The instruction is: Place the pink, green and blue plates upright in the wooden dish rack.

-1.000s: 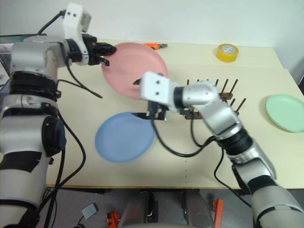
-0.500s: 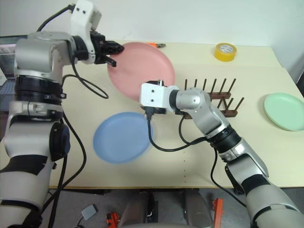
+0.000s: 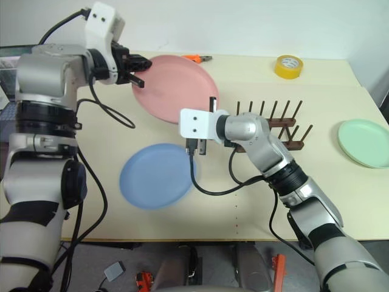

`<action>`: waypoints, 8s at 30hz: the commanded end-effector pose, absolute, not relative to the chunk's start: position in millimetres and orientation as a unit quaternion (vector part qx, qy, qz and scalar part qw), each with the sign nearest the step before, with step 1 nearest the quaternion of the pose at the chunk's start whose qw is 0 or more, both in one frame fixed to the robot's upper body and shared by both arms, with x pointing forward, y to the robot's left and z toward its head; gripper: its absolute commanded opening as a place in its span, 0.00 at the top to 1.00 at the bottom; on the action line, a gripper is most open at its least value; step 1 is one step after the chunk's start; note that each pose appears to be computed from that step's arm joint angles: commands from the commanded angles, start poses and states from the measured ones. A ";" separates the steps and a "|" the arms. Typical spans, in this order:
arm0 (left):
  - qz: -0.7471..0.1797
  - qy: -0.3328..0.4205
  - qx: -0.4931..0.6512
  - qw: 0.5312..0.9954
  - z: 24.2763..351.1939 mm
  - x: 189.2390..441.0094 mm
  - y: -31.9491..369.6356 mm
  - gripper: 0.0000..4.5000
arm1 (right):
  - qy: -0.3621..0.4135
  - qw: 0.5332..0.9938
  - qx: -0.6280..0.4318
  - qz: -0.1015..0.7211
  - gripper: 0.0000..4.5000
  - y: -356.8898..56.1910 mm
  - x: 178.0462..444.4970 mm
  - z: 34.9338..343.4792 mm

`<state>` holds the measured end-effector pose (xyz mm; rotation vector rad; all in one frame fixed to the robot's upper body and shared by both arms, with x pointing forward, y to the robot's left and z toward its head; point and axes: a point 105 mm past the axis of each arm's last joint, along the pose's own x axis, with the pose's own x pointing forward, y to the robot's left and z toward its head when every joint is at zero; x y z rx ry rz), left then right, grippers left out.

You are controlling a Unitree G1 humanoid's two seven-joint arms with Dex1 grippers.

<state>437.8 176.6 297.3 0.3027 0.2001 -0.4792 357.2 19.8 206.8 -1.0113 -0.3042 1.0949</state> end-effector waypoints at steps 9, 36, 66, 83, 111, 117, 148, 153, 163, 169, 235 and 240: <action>-0.243 0.051 0.160 0.955 320.1 434.5 168.4 0.77 | -0.175 0.740 -0.442 0.477 1.00 18.7 358.6 231.7; -0.454 -0.184 0.166 0.856 378.0 318.1 188.7 0.01 | -0.255 0.879 -0.112 0.388 1.00 -90.3 376.7 350.6; -0.536 -0.085 0.178 0.821 297.3 327.0 135.4 0.01 | -0.070 0.928 0.142 0.339 1.00 -249.5 365.8 312.4; -0.530 -0.077 0.180 0.825 295.5 327.5 139.8 0.01 | -0.058 0.917 0.186 0.347 1.00 -257.0 358.4 302.4; -0.532 -0.065 0.189 0.823 292.7 330.4 139.6 0.01 | -0.018 0.911 0.234 0.339 1.00 -266.9 352.3 253.2; -0.531 -0.064 0.189 0.824 292.5 330.5 139.6 0.00 | -0.014 0.912 0.235 0.336 0.68 -267.6 354.0 250.0; -0.587 -0.049 0.217 0.778 284.7 315.9 95.7 0.00 | 0.092 0.963 -0.123 0.221 0.01 -333.5 345.4 232.2; -0.635 -0.063 0.217 0.739 291.5 301.0 49.4 0.00 | 0.131 0.959 -0.164 0.190 0.01 -349.1 349.1 217.6; -0.661 -0.053 0.206 0.719 280.5 291.8 32.3 0.00 | 0.233 0.935 -0.229 0.134 0.01 -378.6 344.6 174.8; -0.659 -0.049 0.206 0.722 279.3 290.9 34.4 0.00 | 0.271 0.917 -0.265 0.123 0.01 -389.0 342.3 159.8; -0.650 -0.025 0.182 0.737 264.1 288.2 31.6 0.00 | 0.390 0.804 -0.376 0.245 0.01 -411.1 309.7 159.2; -0.651 -0.023 0.179 0.737 264.0 287.9 30.9 0.00 | 0.386 0.796 -0.395 0.248 0.01 -412.2 308.5 159.9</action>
